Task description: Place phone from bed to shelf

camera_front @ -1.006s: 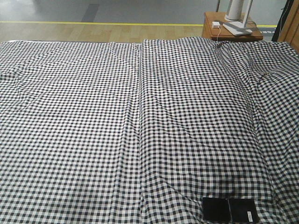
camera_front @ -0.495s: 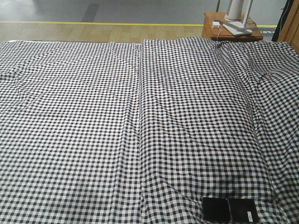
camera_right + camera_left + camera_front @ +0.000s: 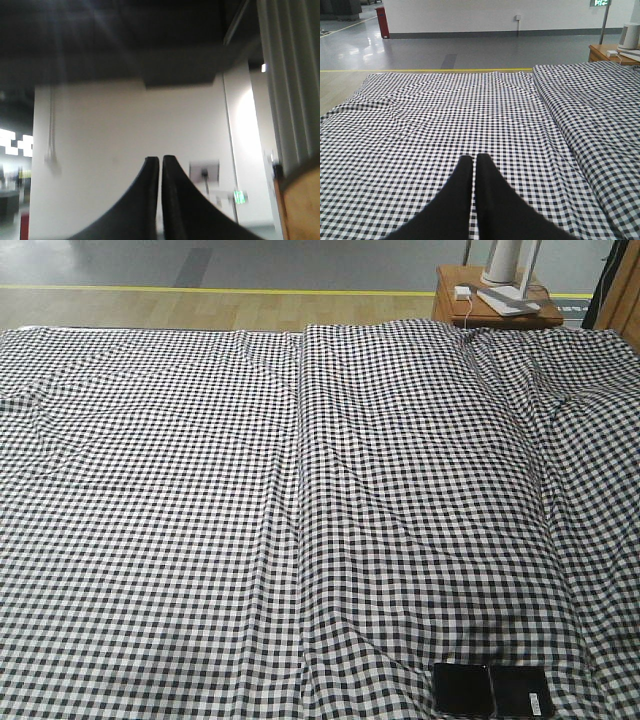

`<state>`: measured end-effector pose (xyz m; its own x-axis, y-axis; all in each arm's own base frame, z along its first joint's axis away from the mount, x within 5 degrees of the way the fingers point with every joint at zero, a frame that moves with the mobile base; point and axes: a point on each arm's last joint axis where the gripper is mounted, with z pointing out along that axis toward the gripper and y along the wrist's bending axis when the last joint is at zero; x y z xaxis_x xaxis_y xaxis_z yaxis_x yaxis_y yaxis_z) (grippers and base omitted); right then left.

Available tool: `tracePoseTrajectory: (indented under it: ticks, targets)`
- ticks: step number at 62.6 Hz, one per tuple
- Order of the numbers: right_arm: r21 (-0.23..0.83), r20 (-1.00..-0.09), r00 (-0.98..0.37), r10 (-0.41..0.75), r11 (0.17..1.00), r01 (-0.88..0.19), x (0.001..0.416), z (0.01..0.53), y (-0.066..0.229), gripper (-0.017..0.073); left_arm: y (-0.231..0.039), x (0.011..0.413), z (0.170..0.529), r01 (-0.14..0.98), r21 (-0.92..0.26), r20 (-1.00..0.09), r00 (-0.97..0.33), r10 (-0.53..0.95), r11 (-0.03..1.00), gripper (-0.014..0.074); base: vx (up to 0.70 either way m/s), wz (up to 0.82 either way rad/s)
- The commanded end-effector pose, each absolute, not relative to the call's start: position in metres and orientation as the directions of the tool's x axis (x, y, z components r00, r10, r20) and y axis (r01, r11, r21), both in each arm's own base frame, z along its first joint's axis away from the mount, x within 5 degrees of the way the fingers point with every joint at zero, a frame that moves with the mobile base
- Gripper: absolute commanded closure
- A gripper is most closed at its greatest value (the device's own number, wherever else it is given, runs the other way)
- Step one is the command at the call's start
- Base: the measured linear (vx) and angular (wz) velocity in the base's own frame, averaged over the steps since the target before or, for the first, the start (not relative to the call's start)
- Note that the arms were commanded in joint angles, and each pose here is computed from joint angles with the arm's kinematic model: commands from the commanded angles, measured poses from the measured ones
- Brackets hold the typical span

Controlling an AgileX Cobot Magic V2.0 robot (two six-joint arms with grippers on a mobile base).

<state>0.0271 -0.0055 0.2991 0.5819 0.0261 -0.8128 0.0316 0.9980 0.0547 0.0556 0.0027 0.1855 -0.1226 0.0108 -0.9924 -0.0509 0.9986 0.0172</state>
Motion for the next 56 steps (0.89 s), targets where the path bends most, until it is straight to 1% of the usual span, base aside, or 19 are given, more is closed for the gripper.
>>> tracePoseTrajectory:
  ticks: [1, 9, 14, 18, 19, 20, 22, 28, 31, 38, 44, 51, 56]
  targets:
    - [0.040, -0.714, 0.700, -0.012, 0.998, 0.058, 0.009, 0.345, -0.006, 0.0564, 0.003, 0.056, 0.190, -0.055, 0.008, -0.999, -0.052, 0.006, 0.998, 0.0592, 0.00, 0.00]
    - [-0.018, -0.742, 0.667, -0.068, 0.996, 0.082, 0.008, 0.387, -0.005, 0.0564, 0.003, 0.056, 0.190, -0.055, 0.008, -0.999, -0.052, 0.006, 0.998, 0.0592, 0.00, 0.00]
    - [-0.064, -0.806, 0.584, -0.096, 0.995, 0.076, 0.016, 0.410, -0.002, 0.0564, 0.003, 0.056, 0.190, -0.055, 0.008, -0.999, -0.052, 0.006, 0.998, 0.0592, 0.00, 0.00]
    - [-0.086, -0.873, 0.479, -0.096, 0.995, 0.043, 0.027, 0.425, 0.000, 0.0562, 0.003, 0.056, 0.190, -0.055, 0.008, -0.999, -0.052, 0.006, 0.998, 0.0592, 0.00, 0.00]
    - [-0.092, -0.898, 0.430, -0.096, 0.995, 0.030, 0.034, 0.426, 0.001, 0.0561, 0.003, 0.056, 0.190, -0.055, 0.008, -0.999, -0.052, 0.006, 0.998, 0.0592, 0.00, 0.00]
    - [-0.094, -0.903, 0.418, -0.097, 0.995, 0.026, 0.036, 0.430, 0.001, 0.0561, 0.003, 0.056, 0.190, -0.055, 0.008, -0.999, -0.052, 0.006, 0.998, 0.0592, 0.00, 0.00]
    - [-0.102, -0.932, 0.350, -0.098, 0.995, 0.007, 0.043, 0.433, 0.003, 0.0559, 0.003, 0.056, 0.190, -0.055, 0.008, -0.999, -0.052, 0.006, 0.998, 0.0592, 0.00, 0.00]
    - [-0.113, -0.979, 0.175, -0.105, 0.993, -0.040, 0.067, 0.441, 0.005, 0.0544, 0.003, 0.056, 0.190, -0.055, 0.008, -0.999, -0.052, 0.006, 0.998, 0.0592, 0.00, 0.00]
    - [-0.115, -0.992, 0.058, -0.111, 0.991, -0.070, 0.080, 0.439, 0.007, 0.0533, 0.003, 0.056, 0.190, -0.055, 0.008, -0.999, -0.052, 0.006, 0.998, 0.0592, 0.00, 0.00]
    - [-0.106, -0.982, -0.145, -0.123, 0.988, -0.116, 0.108, 0.429, 0.009, 0.0498, 0.003, 0.056, 0.190, -0.055, 0.008, -0.999, -0.052, 0.006, 0.998, 0.0592, 0.00, 0.00]
    - [-0.077, -0.944, -0.309, -0.118, 0.987, -0.143, 0.130, 0.411, 0.010, 0.0449, 0.003, 0.056, 0.190, -0.055, 0.008, -0.999, -0.052, 0.006, 0.998, 0.0592, 0.00, 0.00]
    - [-0.031, -0.878, -0.467, -0.102, 0.987, -0.158, 0.148, 0.393, 0.011, 0.0348, 0.003, 0.056, 0.190, -0.055, 0.008, -0.999, -0.052, 0.006, 0.998, 0.0592, 0.00, 0.00]
    - [0.011, -0.825, -0.560, -0.077, 0.988, -0.152, 0.158, 0.381, 0.012, 0.0237, 0.003, 0.056, 0.190, -0.055, 0.008, -0.999, -0.052, 0.006, 0.998, 0.0592, 0.00, 0.00]
